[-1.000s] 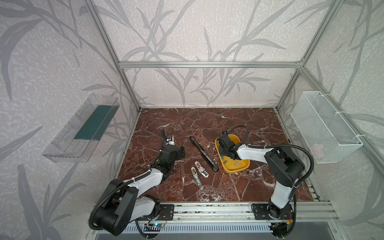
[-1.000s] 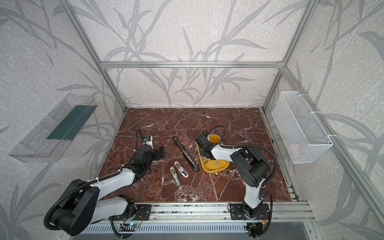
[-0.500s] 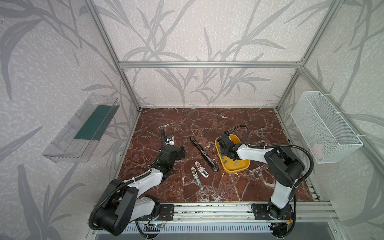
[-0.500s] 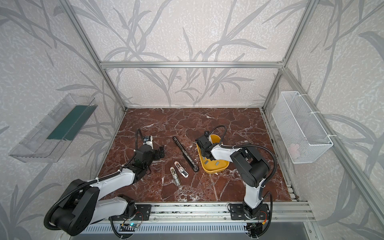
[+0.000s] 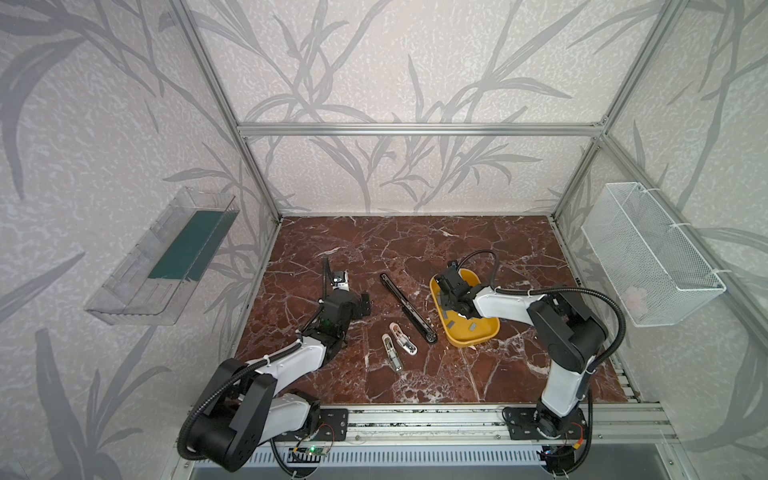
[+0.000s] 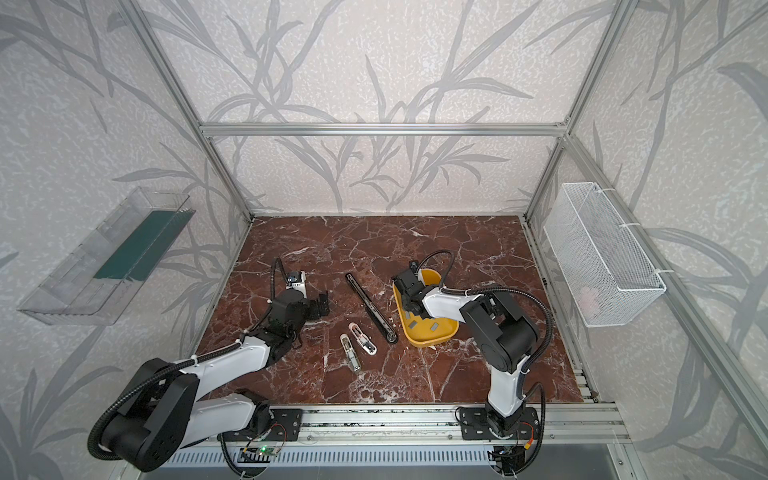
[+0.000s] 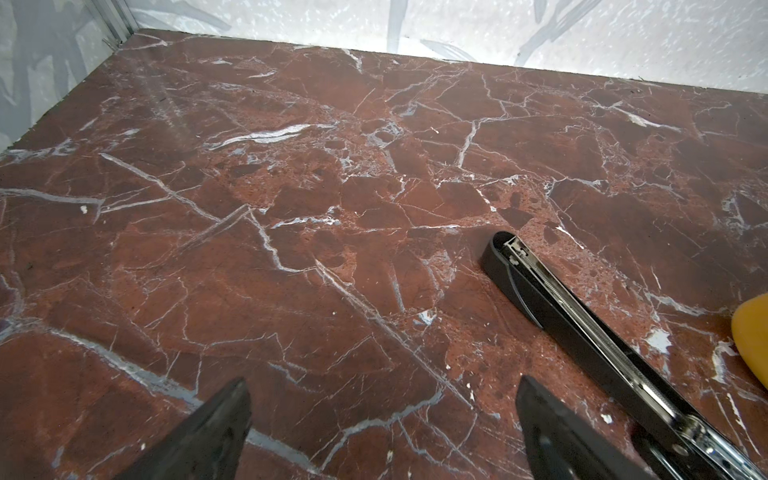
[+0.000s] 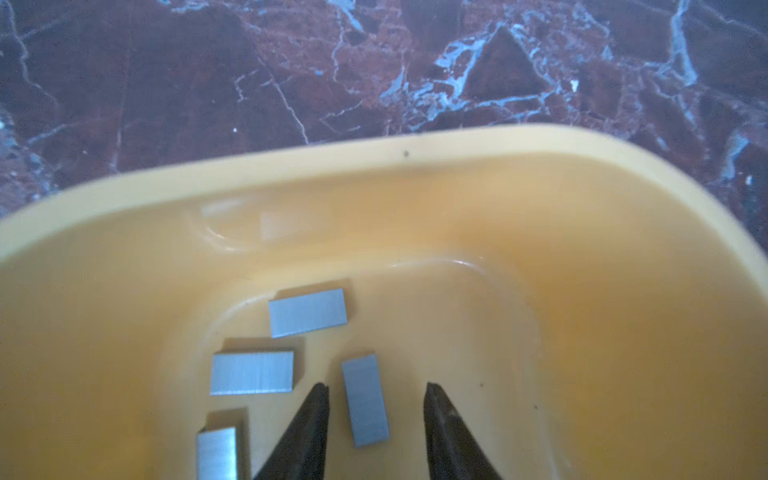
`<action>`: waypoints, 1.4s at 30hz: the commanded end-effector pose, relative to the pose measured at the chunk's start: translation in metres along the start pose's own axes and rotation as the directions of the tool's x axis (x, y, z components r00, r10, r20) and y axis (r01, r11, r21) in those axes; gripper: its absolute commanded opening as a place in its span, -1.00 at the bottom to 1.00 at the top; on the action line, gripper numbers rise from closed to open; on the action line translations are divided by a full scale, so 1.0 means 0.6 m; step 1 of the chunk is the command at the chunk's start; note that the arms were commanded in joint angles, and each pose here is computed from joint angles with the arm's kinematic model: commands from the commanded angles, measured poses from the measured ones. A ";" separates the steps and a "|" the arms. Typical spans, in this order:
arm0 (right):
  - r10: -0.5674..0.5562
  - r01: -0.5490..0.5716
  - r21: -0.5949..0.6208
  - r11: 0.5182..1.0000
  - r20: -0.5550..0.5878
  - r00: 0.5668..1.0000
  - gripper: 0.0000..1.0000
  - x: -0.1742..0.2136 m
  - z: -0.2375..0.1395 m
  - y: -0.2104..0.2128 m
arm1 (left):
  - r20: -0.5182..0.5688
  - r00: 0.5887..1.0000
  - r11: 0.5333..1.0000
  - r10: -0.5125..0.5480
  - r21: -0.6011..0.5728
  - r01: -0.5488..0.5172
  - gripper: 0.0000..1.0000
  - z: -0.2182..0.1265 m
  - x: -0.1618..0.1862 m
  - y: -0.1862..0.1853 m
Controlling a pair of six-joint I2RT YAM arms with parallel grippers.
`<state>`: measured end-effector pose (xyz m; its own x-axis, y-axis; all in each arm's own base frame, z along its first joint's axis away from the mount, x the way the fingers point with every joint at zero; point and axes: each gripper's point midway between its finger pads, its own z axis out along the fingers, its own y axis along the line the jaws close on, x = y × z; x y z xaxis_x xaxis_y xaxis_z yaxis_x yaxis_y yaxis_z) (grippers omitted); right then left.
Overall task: Load the staples into the stapler
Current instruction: 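Lower the right gripper onto a grey strip while the left arm shifts forward, then close the right gripper on a grey staple strip in the tray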
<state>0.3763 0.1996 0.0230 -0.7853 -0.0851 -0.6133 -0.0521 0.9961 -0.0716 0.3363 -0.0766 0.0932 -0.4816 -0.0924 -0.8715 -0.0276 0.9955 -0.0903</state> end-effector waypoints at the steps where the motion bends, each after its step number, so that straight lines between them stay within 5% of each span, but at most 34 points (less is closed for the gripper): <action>1: -0.019 0.018 -0.015 1.000 -0.071 0.997 -0.21 0.028 0.017 -0.001 | 0.018 1.000 1.000 0.010 0.002 -0.010 0.98 0.002 -0.015 -0.003; 7: -0.009 0.006 -0.031 1.000 -0.090 0.996 -0.45 0.034 0.027 -0.003 | 0.017 1.000 1.000 0.010 0.003 -0.010 0.98 0.003 -0.016 -0.004; 34: 0.000 -0.002 -0.017 1.000 -0.085 0.996 -0.73 0.032 0.019 -0.015 | -0.002 1.000 1.000 0.018 0.012 -0.018 0.99 0.007 -0.012 -0.008; 42: 0.033 -0.032 -0.042 0.999 0.019 0.999 -0.74 -0.002 -0.038 -0.031 | -0.040 0.999 0.999 0.038 0.028 -0.036 0.99 0.017 -0.008 -0.018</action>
<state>0.3679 0.1904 0.0254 -0.7910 -0.0540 -0.6094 -0.0603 0.9981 -0.0102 0.3442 -0.0847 0.0901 -0.5122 -0.0671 -0.8563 0.0019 0.9969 -0.0792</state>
